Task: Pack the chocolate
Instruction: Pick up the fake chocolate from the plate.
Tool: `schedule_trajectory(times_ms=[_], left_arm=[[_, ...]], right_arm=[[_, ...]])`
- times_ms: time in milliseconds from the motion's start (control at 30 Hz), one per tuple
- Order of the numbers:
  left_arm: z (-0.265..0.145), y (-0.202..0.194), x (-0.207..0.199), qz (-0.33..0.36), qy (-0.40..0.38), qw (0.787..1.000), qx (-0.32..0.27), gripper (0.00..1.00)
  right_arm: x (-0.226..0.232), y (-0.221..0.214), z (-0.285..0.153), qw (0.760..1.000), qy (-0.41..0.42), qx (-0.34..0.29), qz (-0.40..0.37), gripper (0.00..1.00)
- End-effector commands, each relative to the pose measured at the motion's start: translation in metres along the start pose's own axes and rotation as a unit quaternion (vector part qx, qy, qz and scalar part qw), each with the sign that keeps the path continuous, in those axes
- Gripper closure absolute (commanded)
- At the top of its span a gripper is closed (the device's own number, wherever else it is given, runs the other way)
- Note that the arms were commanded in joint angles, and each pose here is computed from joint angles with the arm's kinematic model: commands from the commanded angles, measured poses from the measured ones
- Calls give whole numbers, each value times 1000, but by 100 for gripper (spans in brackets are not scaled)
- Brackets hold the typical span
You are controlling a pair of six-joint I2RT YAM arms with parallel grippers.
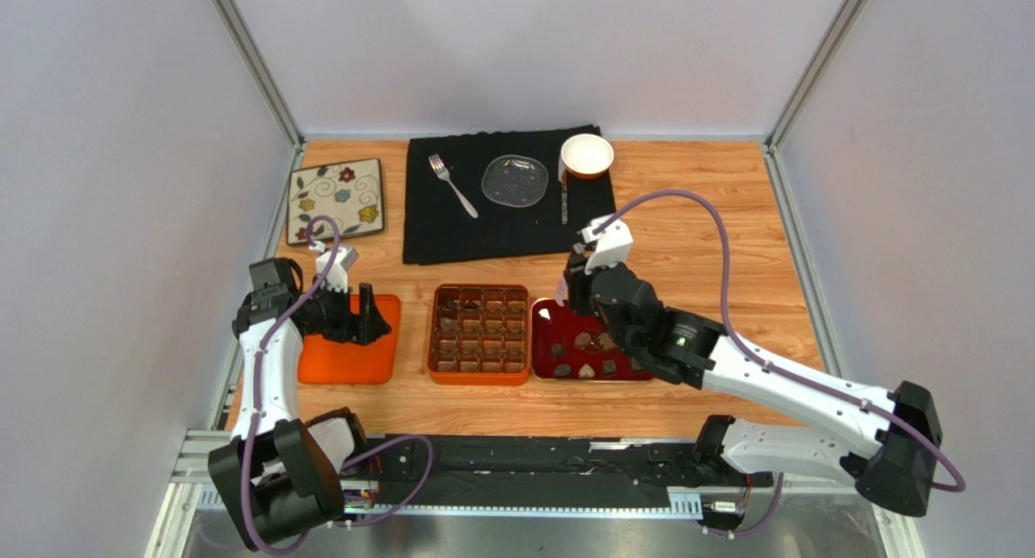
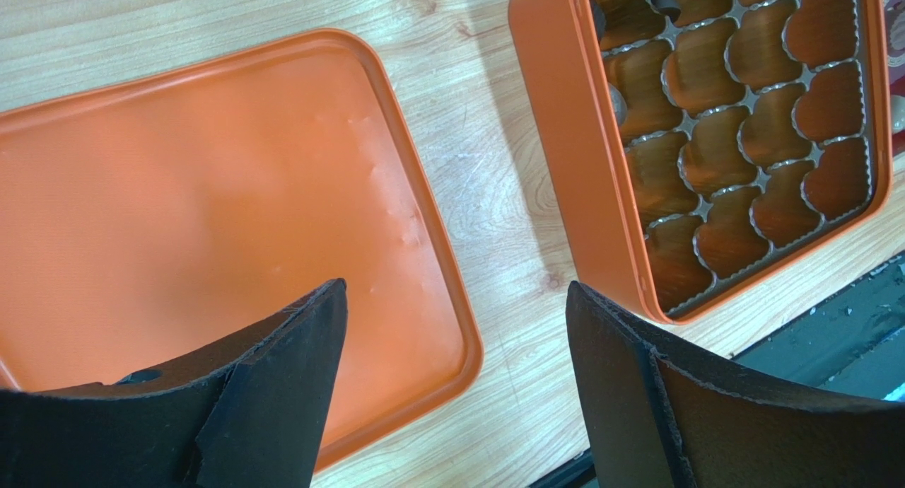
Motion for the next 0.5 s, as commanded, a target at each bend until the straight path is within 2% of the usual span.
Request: schedule_trajectory(times_ms=[0,233,467], left_arm=[[-4,7,-1,18,-7,1000,-14,16],[-3,9,0,17,-10,1000,-14,16],[-3,10,0,15,-11,1000,-14,16]], right_arm=[[-38,-6,-21,994,-103,-7,24,66],[-74,-20,-44,987,-155,-6,53,65],[-91,-34,-40,982,-179,21,58,65]])
Point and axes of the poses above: each gripper's point midway between its finger pads, its own z axis out along the fingers, its own x axis along the line the jaws close on, y = z × x, the point moved 7 cm from there along -z, back along the fingers, and after that the axes turned 5 degrees about -z, right-handed, at the moved point
